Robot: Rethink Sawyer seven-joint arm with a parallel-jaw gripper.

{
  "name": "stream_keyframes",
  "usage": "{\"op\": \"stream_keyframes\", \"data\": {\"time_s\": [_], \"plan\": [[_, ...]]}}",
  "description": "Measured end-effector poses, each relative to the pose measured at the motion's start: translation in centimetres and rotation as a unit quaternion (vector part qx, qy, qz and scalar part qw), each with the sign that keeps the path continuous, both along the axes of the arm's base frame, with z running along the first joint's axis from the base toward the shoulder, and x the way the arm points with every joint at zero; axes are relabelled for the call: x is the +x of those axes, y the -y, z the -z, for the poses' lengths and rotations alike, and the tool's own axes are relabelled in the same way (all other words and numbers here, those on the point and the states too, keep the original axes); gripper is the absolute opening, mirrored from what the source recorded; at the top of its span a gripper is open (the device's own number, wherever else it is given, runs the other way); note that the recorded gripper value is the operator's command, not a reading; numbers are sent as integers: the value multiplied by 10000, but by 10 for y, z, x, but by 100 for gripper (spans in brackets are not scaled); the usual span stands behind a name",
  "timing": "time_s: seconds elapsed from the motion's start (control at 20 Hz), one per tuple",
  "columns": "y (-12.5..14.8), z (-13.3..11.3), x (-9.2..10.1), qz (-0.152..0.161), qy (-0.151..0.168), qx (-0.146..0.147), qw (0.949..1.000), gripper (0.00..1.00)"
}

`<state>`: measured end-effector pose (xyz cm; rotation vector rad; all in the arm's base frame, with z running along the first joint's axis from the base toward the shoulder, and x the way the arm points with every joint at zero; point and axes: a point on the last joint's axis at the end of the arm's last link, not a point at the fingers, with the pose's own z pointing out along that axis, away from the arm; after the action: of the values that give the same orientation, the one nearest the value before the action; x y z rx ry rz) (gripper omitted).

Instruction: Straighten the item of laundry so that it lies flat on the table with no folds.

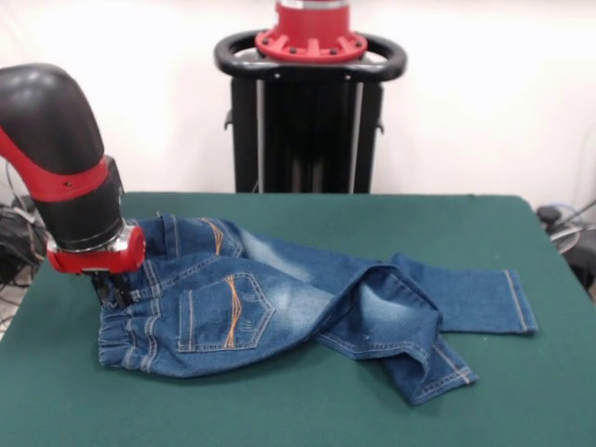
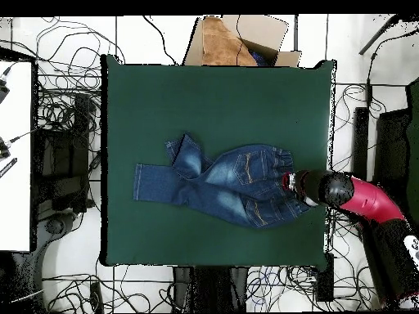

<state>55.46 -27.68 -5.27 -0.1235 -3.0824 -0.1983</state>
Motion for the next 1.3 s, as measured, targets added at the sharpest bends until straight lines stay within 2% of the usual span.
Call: {"op": "stream_keyframes", "data": {"time_s": [0.55,0.95,1.3], "plan": [[1,-4,-1,-56,-76,-5,10000,0],[14,-24,-2,-525,-346,-21,9980,0],[26,-44,1,-924,-402,-99,9949,0]]}}
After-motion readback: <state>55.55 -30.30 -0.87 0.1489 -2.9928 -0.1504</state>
